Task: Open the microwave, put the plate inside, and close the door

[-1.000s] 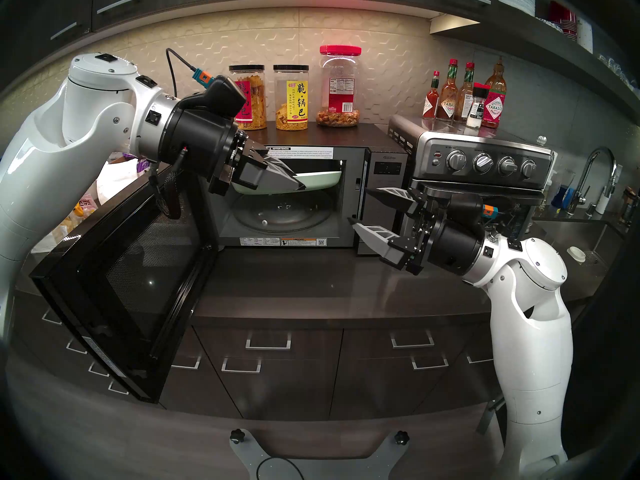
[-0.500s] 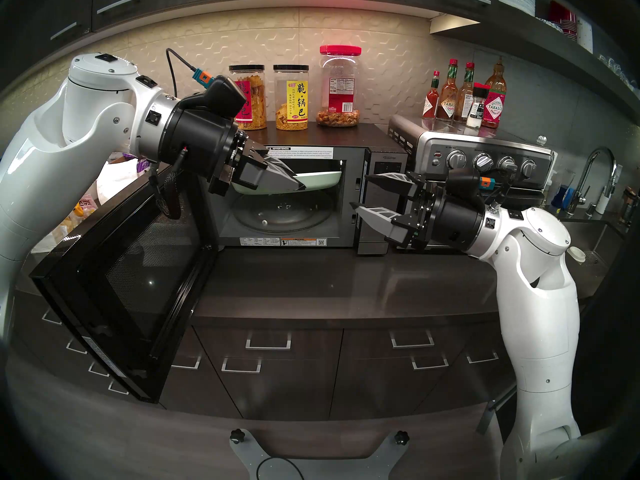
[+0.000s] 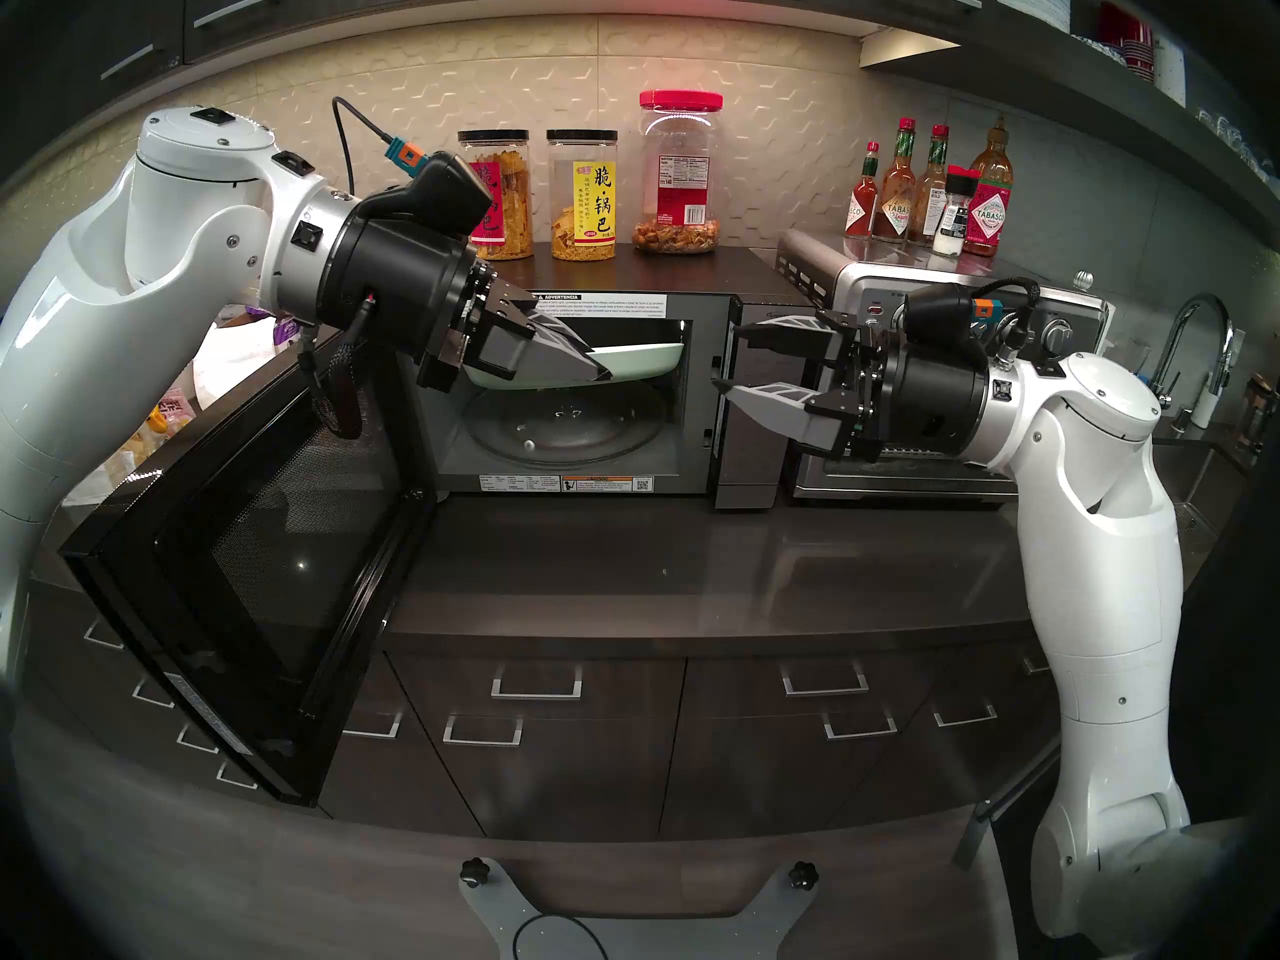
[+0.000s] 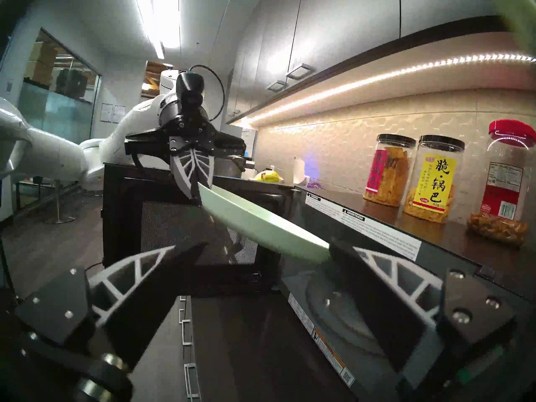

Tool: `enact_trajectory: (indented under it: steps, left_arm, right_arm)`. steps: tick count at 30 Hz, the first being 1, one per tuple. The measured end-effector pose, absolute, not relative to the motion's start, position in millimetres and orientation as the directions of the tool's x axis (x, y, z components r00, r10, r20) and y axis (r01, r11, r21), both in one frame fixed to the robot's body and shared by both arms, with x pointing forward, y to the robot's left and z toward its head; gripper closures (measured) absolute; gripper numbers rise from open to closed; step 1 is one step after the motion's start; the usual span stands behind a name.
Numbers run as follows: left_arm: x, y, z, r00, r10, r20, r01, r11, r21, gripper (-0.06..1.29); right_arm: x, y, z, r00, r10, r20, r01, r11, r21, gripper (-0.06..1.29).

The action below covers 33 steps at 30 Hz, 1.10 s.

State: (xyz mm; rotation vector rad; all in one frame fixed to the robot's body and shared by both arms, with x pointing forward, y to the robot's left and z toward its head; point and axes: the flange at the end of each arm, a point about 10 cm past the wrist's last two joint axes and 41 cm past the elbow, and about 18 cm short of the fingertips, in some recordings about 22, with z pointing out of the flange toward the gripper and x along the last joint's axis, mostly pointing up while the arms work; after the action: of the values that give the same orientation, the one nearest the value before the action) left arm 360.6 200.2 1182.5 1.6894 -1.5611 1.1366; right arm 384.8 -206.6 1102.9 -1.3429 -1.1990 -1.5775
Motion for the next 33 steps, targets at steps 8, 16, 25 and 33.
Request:
enact_trajectory:
  steps: [8,16,25,33]
  left_arm:
    - [360.6,200.2,1182.5,-0.042,-0.495,0.868,-0.978,-0.158,-0.137,1.25]
    - [360.6,200.2,1182.5,-0.042,-0.495,0.868,-0.978,-0.158,-0.137,1.25]
    - [360.6,200.2,1182.5,-0.042,-0.495,0.868,-0.978,-0.158,-0.137,1.25]
    - [360.6,200.2,1182.6,-0.042,-0.495,0.868,-0.978,-0.158,-0.137,1.25]
  right_arm:
    - [398.4,-205.1,1108.6,-0.148,0.066,0.987,0.952,-0.260,0.160,0.02]
    - [412.3,-194.6,1111.5,-0.117,0.092,0.989,0.962,-0.238,0.136,0.02]
    - [428.9,-183.8,1118.2,-0.095,0.124,0.988,0.965,-0.233,0.122,0.02]
    - [442.8,-183.4,1126.2,-0.081,0.149,0.985,0.964,-0.240,0.116,0.02]
